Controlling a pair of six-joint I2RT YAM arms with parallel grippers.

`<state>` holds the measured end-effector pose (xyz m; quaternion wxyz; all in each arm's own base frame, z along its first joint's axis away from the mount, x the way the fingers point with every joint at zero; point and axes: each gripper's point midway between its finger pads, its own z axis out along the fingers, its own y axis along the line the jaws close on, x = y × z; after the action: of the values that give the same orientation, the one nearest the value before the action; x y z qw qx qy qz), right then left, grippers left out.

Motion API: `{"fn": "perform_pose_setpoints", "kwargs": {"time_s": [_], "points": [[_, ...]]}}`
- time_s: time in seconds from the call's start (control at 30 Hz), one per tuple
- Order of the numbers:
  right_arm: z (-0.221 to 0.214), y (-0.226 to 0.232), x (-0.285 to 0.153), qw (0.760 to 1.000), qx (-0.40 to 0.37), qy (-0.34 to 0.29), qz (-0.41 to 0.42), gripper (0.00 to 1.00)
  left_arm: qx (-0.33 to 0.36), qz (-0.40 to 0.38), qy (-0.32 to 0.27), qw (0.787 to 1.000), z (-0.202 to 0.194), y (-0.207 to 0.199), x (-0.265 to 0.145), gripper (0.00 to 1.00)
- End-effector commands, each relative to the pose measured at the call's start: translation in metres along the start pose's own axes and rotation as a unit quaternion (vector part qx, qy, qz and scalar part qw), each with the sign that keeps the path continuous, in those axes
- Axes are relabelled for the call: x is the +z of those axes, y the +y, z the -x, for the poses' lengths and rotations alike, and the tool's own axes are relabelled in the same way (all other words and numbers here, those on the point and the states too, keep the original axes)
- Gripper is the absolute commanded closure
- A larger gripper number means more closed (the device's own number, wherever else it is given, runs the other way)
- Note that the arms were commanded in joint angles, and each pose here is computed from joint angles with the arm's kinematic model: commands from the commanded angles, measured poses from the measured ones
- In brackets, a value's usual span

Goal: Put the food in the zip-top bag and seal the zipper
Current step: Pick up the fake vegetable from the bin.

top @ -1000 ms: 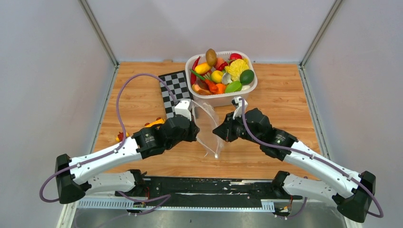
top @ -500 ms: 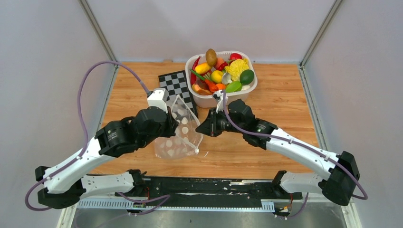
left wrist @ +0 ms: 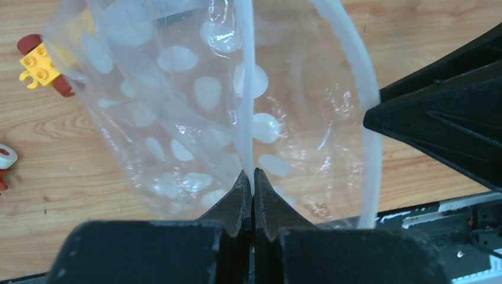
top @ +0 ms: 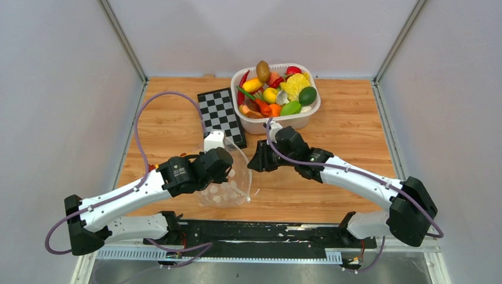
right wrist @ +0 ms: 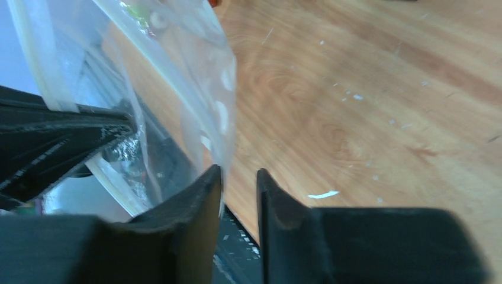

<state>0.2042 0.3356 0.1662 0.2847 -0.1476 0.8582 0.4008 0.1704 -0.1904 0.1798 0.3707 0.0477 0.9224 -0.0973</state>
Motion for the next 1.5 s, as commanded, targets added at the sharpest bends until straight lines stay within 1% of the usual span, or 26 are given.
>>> {"fn": "perform_pose_setpoints", "kwargs": {"time_s": [0.0,0.03,0.07,0.1,0.2,0.33,0.5,0.6,0.7,0.77,0.83,0.97,1.13,1.23,1.33,1.47], "points": [[0.048,0.021,-0.027,0.994,-0.078,-0.073,0.014,0.6,-0.043,-0.009,-0.067,0.997,0.028,-0.006,-0.001,1.0],[0.057,0.024,-0.034,0.992,-0.094,-0.088,0.013,0.51,-0.046,-0.01,-0.073,0.996,0.03,-0.005,-0.001,1.0],[0.065,0.024,-0.041,0.989,-0.107,-0.104,0.007,0.47,-0.046,-0.01,-0.077,0.996,0.03,-0.005,-0.001,1.0],[0.074,0.022,-0.047,0.986,-0.118,-0.119,-0.003,0.46,-0.046,-0.011,-0.08,0.996,0.031,-0.005,0.0,1.0],[0.106,0.007,-0.069,0.975,-0.134,-0.165,-0.062,0.46,-0.049,-0.014,-0.083,0.995,0.03,-0.005,0.002,1.0],[0.154,-0.036,-0.094,0.954,-0.108,-0.218,-0.175,0.46,-0.05,-0.022,-0.077,0.995,0.025,-0.008,0.006,1.0],[0.193,-0.079,-0.102,0.933,-0.073,-0.255,-0.243,0.45,-0.054,-0.04,-0.077,0.995,0.022,-0.013,0.007,1.0],[0.209,-0.096,-0.097,0.933,-0.057,-0.254,-0.25,0.45,-0.055,-0.048,-0.075,0.994,0.02,-0.016,0.008,1.0],[0.228,-0.111,-0.089,0.93,-0.074,-0.244,-0.264,0.46,-0.053,-0.05,-0.075,0.995,0.02,-0.016,0.007,1.0],[0.237,-0.125,-0.079,0.928,-0.073,-0.231,-0.283,0.48,-0.052,-0.05,-0.075,0.995,0.02,-0.015,0.007,1.0],[0.239,-0.14,-0.062,0.93,-0.073,-0.203,-0.298,0.49,-0.051,-0.05,-0.077,0.994,0.021,-0.015,0.006,1.0],[0.255,-0.157,-0.04,0.926,-0.079,-0.191,-0.316,0.5,-0.051,-0.052,-0.078,0.994,0.022,-0.016,0.006,1.0],[0.262,-0.182,-0.014,0.924,-0.062,-0.166,-0.34,0.52,-0.049,-0.056,-0.077,0.994,0.022,-0.016,0.004,1.0],[0.265,-0.196,-0.004,0.917,-0.056,-0.165,-0.359,0.53,-0.05,-0.055,-0.078,0.994,0.021,-0.015,0.005,1.0],[0.261,-0.211,0.003,0.91,-0.05,-0.148,-0.385,0.53,-0.051,-0.055,-0.079,0.994,0.021,-0.015,0.005,1.0],[0.26,-0.217,0.011,0.909,-0.044,-0.152,-0.386,0.54,-0.051,-0.056,-0.082,0.994,0.023,-0.014,0.003,1.0]]}}
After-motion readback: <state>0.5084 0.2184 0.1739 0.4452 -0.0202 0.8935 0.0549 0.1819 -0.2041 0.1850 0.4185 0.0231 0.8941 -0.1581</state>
